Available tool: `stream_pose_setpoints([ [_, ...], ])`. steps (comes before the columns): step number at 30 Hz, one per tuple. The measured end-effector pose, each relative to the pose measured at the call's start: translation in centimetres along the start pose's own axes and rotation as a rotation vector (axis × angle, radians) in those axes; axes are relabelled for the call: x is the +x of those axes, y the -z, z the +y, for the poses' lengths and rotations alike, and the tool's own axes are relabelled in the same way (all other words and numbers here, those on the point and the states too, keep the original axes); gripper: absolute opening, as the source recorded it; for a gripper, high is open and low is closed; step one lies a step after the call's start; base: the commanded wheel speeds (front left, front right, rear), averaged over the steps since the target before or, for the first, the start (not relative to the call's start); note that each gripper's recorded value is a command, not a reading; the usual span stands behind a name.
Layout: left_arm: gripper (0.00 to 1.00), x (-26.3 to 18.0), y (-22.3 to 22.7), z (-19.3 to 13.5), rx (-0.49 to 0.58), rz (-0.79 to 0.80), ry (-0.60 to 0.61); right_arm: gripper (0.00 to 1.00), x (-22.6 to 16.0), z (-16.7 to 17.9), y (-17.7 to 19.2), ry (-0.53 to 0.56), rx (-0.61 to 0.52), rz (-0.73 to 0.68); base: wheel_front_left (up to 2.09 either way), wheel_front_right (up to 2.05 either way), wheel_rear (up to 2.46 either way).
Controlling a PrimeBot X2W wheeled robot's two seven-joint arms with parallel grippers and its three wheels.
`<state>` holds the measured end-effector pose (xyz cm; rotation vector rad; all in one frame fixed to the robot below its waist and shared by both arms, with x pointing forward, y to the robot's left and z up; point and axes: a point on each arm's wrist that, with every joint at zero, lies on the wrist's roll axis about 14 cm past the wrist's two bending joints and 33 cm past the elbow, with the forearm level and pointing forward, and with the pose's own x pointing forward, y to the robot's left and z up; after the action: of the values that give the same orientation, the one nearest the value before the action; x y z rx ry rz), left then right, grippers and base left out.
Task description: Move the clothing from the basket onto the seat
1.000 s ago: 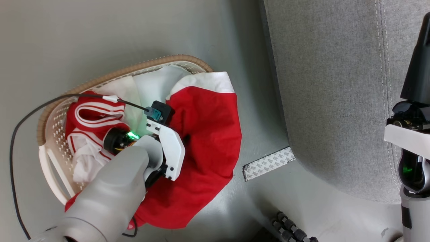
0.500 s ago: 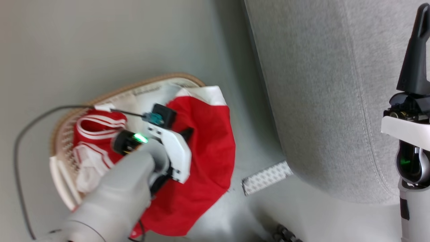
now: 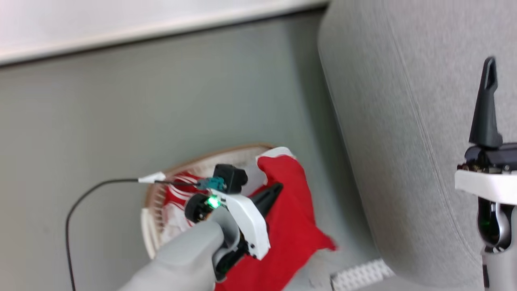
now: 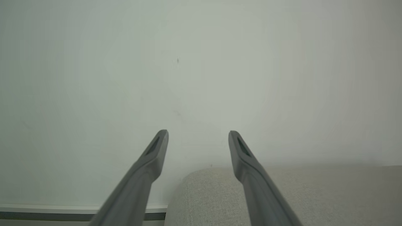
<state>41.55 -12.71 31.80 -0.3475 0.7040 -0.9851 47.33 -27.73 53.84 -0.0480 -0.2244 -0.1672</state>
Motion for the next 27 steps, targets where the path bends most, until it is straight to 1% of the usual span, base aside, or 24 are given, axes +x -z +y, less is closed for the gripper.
stream_pose_setpoints([
  [11, 0.00, -6.5, -6.5, -4.0, 0.078, -0.212, -0.046, 1.00, -2.2, 1.6, -5.0, -0.067, 0.050, -0.087, 0.00, 0.00, 0.00],
  [18, 0.00, -10.3, -8.2, -5.2, 0.132, -0.298, -0.099, 1.00, -3.4, 2.8, -8.1, -0.114, 0.083, -0.149, 0.00, 0.00, 0.00],
  [19, 0.12, -10.8, -8.2, -5.1, 0.134, -0.305, -0.116, 1.00, -3.6, 2.9, -8.4, -0.118, 0.085, -0.157, 0.00, 0.00, 0.00],
  [20, 0.76, -11.2, -8.0, -5.0, 0.137, -0.306, -0.130, 1.00, -3.8, 2.9, -8.7, -0.121, 0.087, -0.162, 0.00, 0.00, 0.00],
  [21, 1.00, -11.6, -8.0, -4.9, 0.134, -0.313, -0.145, 1.00, -3.9, 3.0, -8.9, -0.125, 0.090, -0.167, 0.00, 0.00, 0.00],
  [27, 1.00, -14.1, -10.1, -4.4, 0.164, -0.395, -0.201, 1.00, -4.7, 3.2, -9.5, -0.137, 0.101, -0.176, 0.00, 0.00, 0.00],
])
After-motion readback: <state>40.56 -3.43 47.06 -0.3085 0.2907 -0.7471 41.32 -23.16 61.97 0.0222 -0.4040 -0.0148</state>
